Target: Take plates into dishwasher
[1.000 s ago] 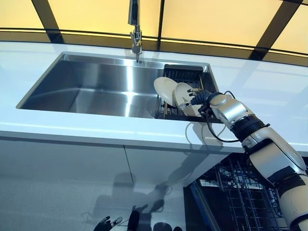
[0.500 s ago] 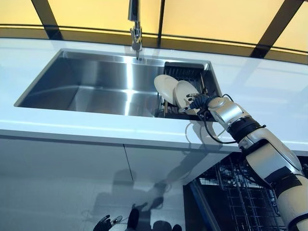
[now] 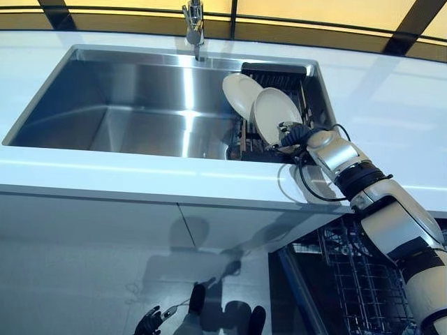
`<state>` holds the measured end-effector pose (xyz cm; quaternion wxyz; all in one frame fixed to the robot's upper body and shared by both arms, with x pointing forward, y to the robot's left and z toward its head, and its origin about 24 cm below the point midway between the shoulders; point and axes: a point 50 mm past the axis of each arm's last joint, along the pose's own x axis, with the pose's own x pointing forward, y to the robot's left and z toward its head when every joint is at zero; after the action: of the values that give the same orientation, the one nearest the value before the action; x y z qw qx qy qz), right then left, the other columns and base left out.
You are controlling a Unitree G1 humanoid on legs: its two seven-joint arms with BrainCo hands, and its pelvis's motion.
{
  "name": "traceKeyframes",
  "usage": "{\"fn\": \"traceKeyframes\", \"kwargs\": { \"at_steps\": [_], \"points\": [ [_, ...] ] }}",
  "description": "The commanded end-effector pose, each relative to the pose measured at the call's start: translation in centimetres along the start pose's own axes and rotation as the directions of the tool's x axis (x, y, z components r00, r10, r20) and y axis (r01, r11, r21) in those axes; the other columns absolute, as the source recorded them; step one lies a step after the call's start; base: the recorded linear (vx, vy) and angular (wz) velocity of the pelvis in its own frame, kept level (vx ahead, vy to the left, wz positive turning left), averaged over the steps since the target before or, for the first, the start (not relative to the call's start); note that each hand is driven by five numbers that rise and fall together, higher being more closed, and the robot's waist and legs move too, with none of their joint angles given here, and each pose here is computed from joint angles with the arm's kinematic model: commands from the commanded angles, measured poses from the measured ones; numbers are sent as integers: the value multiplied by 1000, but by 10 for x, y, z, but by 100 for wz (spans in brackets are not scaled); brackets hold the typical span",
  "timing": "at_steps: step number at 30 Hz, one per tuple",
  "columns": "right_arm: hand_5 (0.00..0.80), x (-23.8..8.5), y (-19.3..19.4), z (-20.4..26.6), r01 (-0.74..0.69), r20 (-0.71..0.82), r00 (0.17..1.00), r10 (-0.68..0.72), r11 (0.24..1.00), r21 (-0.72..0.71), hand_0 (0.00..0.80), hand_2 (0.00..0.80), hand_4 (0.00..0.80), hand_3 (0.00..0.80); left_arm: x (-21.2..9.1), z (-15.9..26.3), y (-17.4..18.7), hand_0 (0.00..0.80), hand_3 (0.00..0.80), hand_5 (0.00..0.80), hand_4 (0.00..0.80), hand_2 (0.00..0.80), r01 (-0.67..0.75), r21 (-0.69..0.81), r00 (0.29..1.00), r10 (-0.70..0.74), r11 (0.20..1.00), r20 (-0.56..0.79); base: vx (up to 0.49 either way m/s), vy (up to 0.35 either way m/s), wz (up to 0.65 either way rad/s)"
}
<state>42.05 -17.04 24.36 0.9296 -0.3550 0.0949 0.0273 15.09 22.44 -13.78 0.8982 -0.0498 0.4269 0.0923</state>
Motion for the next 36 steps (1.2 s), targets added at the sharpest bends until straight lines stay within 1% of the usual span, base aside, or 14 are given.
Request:
{"fn": "traceKeyframes", "kwargs": {
  "at_steps": [1,3,4,7,8,12,17,21,26,29,34,36],
  "points": [
    [0,-1,-17,7,92,-23,995,-96,988,-126,0,0,0,0,6,23,-8,0,0,0,0,0,20,-19,996,-18,1000,87,-18,29,3],
    [0,-2,-23,9,128,-27,991,-133,983,-131,0,0,0,0,5,22,-8,0,0,0,0,0,25,-22,996,-23,999,89,-29,24,3],
    [173,-3,-27,11,156,-23,987,-161,978,-139,173,173,173,173,5,22,-8,0,0,0,0,0,28,-24,996,-26,999,89,-36,25,2],
    [800,-6,-37,17,237,-2,971,-240,958,-160,800,800,800,800,5,22,-8,0,0,0,0,0,32,-19,995,-30,999,93,-10,6,0],
    [800,-8,-43,19,279,8,959,-282,943,-181,800,800,800,800,5,22,-9,0,0,0,0,0,34,-13,995,-33,999,94,-18,9,4],
    [800,-12,-56,27,367,50,930,-365,910,-190,800,800,800,800,4,21,-10,0,0,0,0,0,42,1,995,-42,999,91,-9,5,4],
    [800,-16,-59,35,440,118,898,-424,874,-208,800,800,800,800,4,18,-12,0,0,0,0,0,43,10,995,-44,999,85,0,0,0],
    [800,-19,-61,37,505,174,861,-477,841,-192,800,800,800,800,3,14,-13,0,0,0,0,0,42,14,996,-43,999,75,0,0,0],
    [800,-23,-70,35,556,206,827,-523,815,-164,800,800,800,800,2,10,-12,0,0,0,0,0,38,30,997,-40,999,72,0,0,0],
    [800,-25,-74,29,566,205,819,-535,813,-139,800,800,800,800,1,7,-10,0,0,0,0,0,33,46,997,-36,998,63,28,-13,3],
    [800,-26,-77,23,554,201,822,-533,830,-68,800,800,800,800,-1,0,-5,0,0,0,0,0,21,69,999,-24,997,42,61,-20,2],
    [800,-27,-78,20,523,206,834,-513,852,3,800,800,800,800,-2,-4,-2,0,0,0,0,0,16,83,999,-18,996,27,79,-9,0]
  ]
}}
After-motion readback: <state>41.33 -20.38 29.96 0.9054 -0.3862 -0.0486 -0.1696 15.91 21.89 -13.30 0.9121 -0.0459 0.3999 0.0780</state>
